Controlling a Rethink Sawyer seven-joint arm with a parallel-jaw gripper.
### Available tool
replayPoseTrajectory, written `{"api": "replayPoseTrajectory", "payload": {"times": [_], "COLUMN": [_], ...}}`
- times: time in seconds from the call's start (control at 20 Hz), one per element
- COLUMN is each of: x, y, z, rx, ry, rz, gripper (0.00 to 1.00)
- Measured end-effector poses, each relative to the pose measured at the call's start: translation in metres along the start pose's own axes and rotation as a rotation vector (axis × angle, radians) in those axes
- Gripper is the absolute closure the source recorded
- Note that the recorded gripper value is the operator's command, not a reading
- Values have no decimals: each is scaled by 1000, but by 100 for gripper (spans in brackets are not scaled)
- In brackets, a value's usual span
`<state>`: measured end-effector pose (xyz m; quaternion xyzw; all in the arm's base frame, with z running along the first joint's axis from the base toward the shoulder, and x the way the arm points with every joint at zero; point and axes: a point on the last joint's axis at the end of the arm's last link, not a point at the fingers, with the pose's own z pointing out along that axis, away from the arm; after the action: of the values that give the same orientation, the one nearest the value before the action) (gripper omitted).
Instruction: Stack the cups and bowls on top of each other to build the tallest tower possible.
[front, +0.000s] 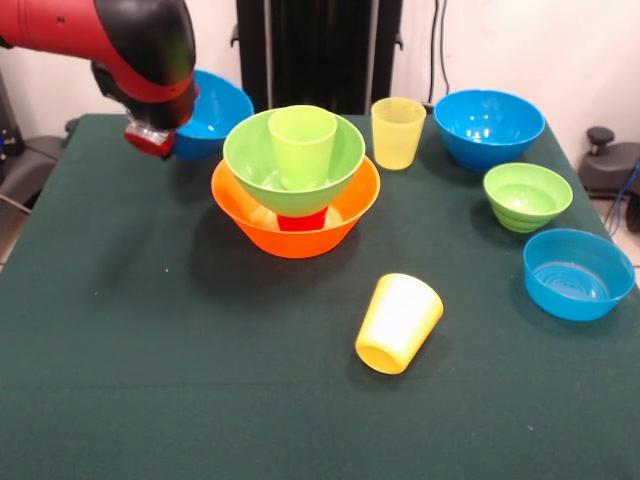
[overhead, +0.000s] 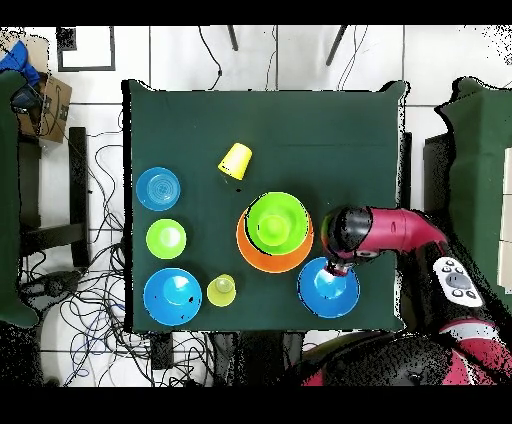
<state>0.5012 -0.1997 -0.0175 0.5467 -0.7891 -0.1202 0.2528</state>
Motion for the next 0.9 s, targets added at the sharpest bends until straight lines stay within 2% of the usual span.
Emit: {"api": "replayPoseTrajectory", "payload": {"times": [0.15, 0.2, 0.3, 0.4, 0.9], "x": [-3, -5, -6, -6, 2], "y": [1, 1, 1, -2, -14], "z": [-16, -29, -34, -50, -76], "rx": [-41, -71, -81, -97, -91], "ry": [26, 38, 42, 52, 58], "rz": [2, 8, 11, 21, 53], "gripper": [100, 100, 100, 100, 100]}}
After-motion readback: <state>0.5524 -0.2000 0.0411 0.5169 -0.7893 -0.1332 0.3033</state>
